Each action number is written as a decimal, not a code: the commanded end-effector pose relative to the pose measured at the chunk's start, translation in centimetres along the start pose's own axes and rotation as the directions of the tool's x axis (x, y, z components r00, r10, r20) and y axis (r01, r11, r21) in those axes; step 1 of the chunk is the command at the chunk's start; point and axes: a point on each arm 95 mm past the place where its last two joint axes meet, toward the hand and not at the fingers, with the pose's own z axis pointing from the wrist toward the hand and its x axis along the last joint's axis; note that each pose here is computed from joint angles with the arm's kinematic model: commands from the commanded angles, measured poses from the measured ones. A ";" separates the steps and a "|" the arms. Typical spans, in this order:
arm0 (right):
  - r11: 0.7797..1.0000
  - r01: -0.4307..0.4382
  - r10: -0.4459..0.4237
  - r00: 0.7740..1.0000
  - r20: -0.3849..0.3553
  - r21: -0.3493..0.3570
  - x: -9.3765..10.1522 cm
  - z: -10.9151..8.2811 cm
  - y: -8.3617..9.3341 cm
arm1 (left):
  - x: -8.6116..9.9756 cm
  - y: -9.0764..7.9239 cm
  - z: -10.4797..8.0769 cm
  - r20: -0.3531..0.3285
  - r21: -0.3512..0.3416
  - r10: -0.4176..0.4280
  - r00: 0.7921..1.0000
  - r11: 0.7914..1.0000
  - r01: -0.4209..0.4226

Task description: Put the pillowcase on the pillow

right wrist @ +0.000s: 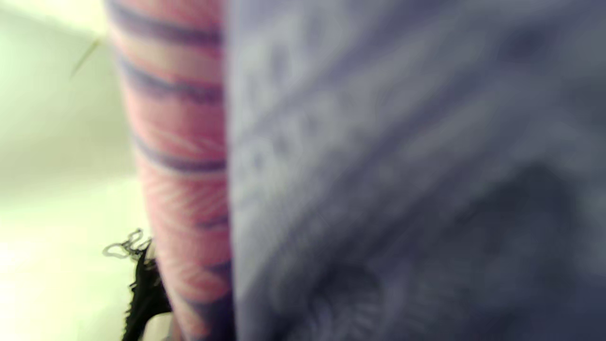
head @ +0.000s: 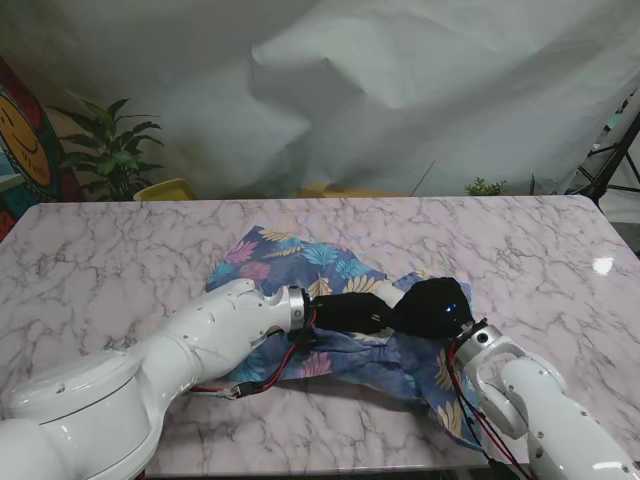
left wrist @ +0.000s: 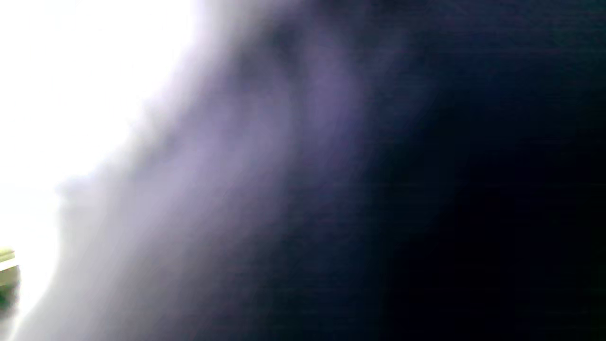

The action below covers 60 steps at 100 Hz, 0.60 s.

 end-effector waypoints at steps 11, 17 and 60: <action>0.991 -0.104 0.106 0.994 -0.024 0.081 -2.9 0.6 0.3 | -0.6 3.7 -1.3 0.007 -0.070 -0.025 1.000 0.997 0.025; 0.972 -0.180 0.186 0.982 -0.027 0.151 -3.2 0.4 -0.2 | -0.6 3.8 -1.3 0.007 -0.072 -0.024 1.000 0.997 0.025; 0.591 -0.594 0.603 0.775 0.191 0.546 -4.9 -2.3 -3.8 | -0.8 4.0 -1.6 0.014 -0.077 -0.018 1.000 0.997 0.019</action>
